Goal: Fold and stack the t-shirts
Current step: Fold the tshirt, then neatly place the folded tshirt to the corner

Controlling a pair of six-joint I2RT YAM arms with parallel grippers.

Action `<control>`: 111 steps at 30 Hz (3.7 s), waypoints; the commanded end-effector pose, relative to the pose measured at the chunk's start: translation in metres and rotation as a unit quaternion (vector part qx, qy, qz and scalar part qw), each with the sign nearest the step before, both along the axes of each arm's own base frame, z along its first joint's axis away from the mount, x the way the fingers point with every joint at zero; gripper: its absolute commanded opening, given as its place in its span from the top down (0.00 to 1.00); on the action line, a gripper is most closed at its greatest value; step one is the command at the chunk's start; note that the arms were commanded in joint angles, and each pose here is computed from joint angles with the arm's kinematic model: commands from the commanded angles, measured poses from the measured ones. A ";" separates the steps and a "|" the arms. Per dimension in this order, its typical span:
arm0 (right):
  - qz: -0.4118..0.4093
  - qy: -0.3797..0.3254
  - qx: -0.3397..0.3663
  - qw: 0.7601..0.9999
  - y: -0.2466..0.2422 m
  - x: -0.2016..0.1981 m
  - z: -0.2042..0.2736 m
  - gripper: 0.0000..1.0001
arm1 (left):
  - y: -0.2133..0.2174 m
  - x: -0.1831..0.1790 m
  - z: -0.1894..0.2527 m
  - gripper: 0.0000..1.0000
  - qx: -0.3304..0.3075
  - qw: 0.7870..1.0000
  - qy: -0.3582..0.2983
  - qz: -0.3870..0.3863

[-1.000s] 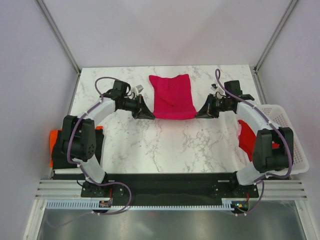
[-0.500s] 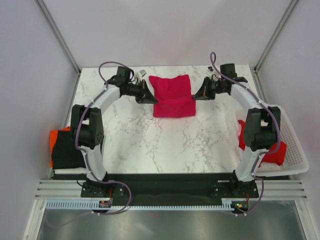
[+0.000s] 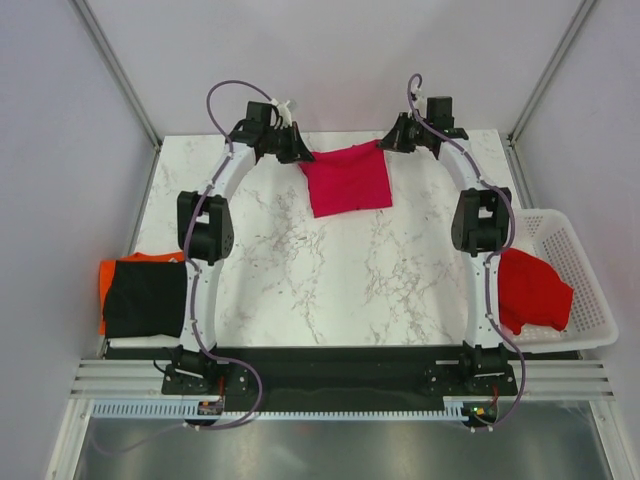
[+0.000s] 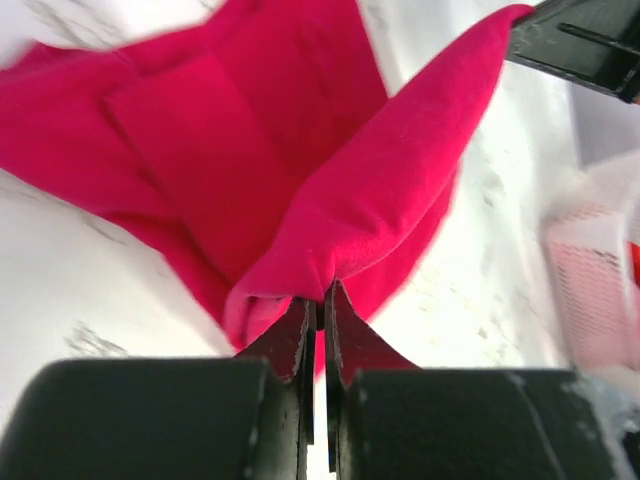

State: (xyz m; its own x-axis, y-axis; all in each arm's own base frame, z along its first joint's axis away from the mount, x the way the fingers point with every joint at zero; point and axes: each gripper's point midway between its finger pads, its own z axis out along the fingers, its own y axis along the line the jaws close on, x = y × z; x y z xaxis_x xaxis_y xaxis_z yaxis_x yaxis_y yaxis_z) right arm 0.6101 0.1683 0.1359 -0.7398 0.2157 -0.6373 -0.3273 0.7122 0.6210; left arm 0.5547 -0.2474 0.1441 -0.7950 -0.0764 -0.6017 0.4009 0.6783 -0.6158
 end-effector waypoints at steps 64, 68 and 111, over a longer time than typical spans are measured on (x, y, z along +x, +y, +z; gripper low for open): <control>0.070 0.013 -0.002 0.997 -0.002 -0.055 -0.013 0.32 | -0.033 -0.088 -0.064 0.98 -0.099 0.975 0.134 -0.148; 0.069 -0.010 -0.044 0.997 -0.035 -0.067 0.003 0.32 | 0.019 -0.149 -0.048 0.98 -0.084 0.965 0.214 -0.129; 0.131 -0.065 -0.069 0.987 -0.040 -0.169 0.057 0.37 | 0.309 -0.414 0.025 0.98 0.430 0.896 0.101 0.051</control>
